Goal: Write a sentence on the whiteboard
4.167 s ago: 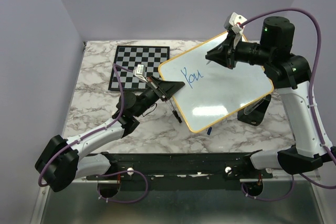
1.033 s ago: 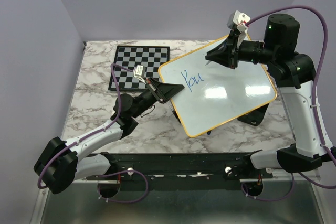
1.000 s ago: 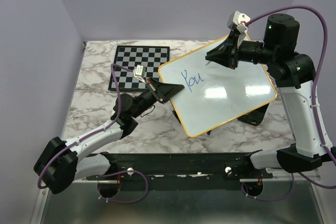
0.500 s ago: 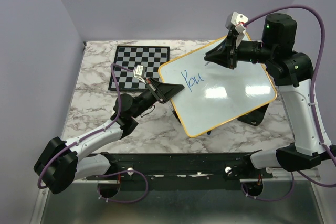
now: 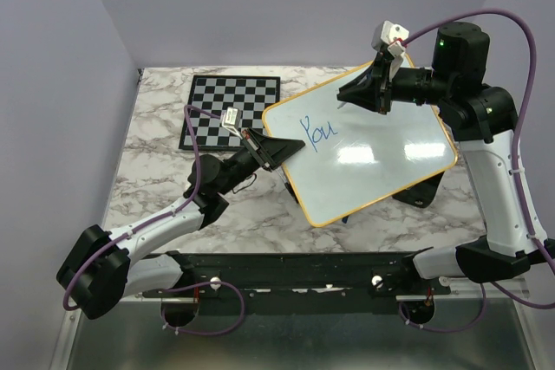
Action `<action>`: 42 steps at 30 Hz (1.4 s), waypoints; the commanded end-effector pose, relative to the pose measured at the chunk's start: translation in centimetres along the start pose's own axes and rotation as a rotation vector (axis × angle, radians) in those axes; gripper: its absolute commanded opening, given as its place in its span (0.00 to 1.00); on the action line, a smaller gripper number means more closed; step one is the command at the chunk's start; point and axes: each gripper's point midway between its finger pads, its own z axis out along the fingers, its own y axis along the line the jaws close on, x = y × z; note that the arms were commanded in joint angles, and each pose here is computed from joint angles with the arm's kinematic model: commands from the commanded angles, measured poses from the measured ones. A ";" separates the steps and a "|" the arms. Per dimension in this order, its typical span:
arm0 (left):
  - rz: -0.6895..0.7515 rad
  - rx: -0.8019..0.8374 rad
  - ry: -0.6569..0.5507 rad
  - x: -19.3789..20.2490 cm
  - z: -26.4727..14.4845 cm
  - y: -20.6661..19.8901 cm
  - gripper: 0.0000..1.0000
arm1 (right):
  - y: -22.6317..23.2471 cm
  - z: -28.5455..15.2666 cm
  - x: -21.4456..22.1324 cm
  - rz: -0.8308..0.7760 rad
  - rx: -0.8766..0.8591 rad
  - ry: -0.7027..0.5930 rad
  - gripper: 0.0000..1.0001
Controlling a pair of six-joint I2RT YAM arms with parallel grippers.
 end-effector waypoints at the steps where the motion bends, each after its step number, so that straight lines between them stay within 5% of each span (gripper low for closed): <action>1: 0.025 0.302 -0.060 -1.7 -0.7 -8.3 0.00 | 0.7 -0.2 -0.3 -0.007 -0.040 -0.009 0.00; 42: 0.019 0.308 -0.057 -1.9 -0.2 -8.7 0.00 | -1.1 0.6 1.2 0.006 0.010 0.044 0.01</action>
